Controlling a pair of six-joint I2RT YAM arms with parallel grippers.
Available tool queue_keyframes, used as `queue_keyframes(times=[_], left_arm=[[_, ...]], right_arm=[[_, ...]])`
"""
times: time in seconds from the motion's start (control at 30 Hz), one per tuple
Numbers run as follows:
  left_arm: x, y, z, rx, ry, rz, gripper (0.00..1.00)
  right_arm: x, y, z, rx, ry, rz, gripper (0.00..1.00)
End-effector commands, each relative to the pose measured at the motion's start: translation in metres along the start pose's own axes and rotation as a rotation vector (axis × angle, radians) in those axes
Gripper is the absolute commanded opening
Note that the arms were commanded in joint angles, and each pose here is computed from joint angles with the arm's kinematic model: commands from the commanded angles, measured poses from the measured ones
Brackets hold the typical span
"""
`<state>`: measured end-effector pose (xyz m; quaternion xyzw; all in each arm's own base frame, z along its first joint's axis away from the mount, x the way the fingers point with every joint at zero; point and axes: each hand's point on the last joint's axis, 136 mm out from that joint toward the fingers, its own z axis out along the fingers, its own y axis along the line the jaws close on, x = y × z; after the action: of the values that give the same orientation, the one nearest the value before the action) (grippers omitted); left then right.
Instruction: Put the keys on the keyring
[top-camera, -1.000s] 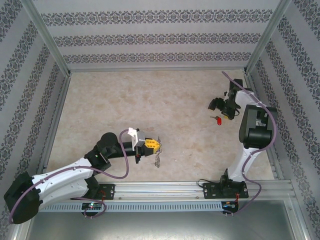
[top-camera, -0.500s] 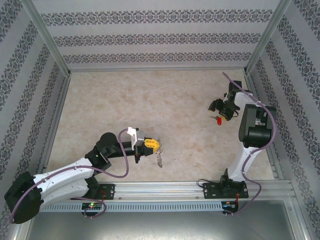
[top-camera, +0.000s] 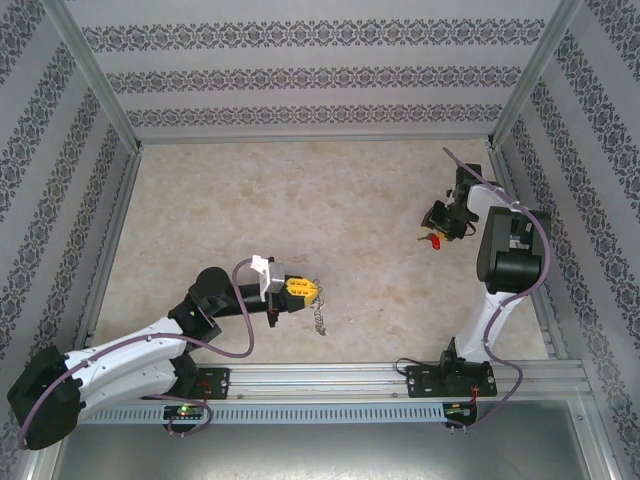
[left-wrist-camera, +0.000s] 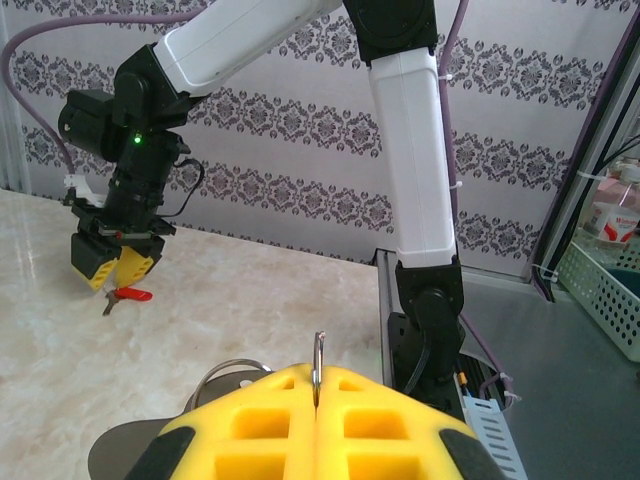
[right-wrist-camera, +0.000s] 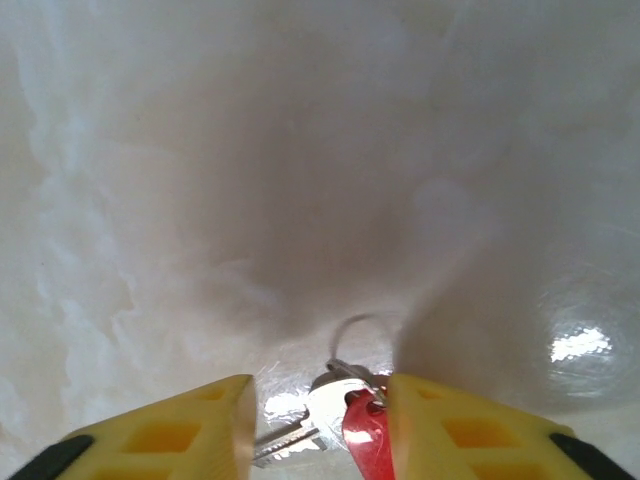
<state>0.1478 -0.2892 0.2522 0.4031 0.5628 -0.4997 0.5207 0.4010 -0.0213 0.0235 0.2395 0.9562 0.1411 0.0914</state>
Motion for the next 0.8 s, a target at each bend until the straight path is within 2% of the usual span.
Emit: queue_keyframes(times=[0.0,0.43,0.6,0.77], left_arm=[[-0.017,-0.006,-0.005,0.026,-0.072,0.024,0.00],[-0.018,-0.006,-0.007,0.018,-0.080,0.021,0.00],[-0.017,-0.004,-0.008,0.006,-0.078,0.024,0.00],[-0.015,-0.003,-0.006,0.005,-0.070,0.019,0.00]], right_arm=[[0.008,-0.003,0.003,0.031,0.013,-0.016,0.35],[0.010,-0.004,0.003,0.044,-0.003,-0.023,0.07],[0.013,-0.004,0.000,0.039,-0.016,-0.043,0.00],[0.018,0.002,-0.010,0.026,-0.042,-0.080,0.00]])
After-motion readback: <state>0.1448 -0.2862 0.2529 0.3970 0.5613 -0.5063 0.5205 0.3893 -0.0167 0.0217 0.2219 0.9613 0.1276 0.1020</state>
